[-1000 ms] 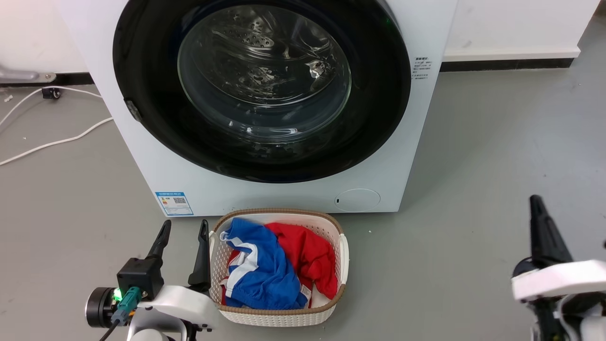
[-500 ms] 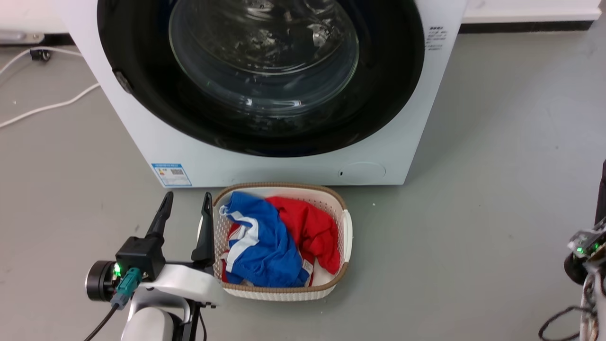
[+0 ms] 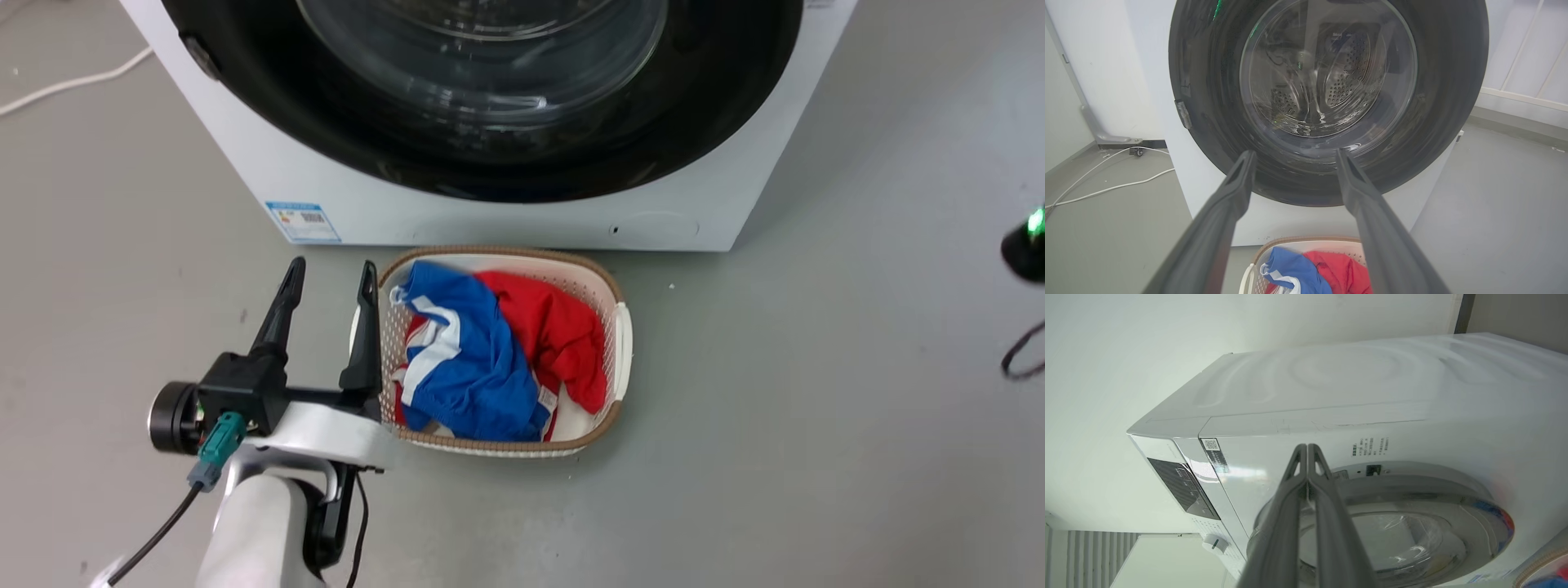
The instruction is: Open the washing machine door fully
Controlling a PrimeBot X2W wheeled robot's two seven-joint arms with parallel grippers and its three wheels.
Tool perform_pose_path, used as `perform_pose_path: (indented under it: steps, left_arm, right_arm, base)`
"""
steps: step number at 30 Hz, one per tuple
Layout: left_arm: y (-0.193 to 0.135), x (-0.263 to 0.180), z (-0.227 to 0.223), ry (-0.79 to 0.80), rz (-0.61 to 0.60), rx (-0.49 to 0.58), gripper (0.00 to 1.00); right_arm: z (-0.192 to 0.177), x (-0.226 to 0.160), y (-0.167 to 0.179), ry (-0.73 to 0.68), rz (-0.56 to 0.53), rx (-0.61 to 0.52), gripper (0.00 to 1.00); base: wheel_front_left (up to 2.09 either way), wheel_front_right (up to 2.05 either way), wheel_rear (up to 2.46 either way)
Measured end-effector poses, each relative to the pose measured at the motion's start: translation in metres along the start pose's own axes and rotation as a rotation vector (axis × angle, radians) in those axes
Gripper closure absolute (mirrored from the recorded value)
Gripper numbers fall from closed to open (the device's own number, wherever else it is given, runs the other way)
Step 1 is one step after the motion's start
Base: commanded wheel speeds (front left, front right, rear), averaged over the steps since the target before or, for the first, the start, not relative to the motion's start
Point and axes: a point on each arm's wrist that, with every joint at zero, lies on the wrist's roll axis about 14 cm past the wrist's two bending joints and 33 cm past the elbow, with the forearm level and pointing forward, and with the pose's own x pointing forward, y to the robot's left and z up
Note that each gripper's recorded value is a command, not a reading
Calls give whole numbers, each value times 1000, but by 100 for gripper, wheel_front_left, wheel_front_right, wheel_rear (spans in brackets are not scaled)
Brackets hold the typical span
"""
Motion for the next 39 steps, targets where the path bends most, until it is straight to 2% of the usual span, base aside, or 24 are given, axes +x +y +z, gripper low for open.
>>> perform_pose_path:
  steps: [7,18,26,39]
  left_arm:
    - [3,15,-9,4,2,1,0]
    - [6,34,-28,24,1,9,0]
    - [6,45,-42,41,-9,13,0]
    - [4,50,-47,45,-13,14,0]
  right_arm:
    - [-57,58,19,244,-26,-147,100]
    - [-117,109,-5,475,-130,-323,100]
    - [-149,126,-30,596,-170,-374,100]
    - [-163,120,-42,729,-205,-395,100]
  base:
    - [0,0,0]
    - [0,0,0]
    - [0,0,0]
    - [0,0,0]
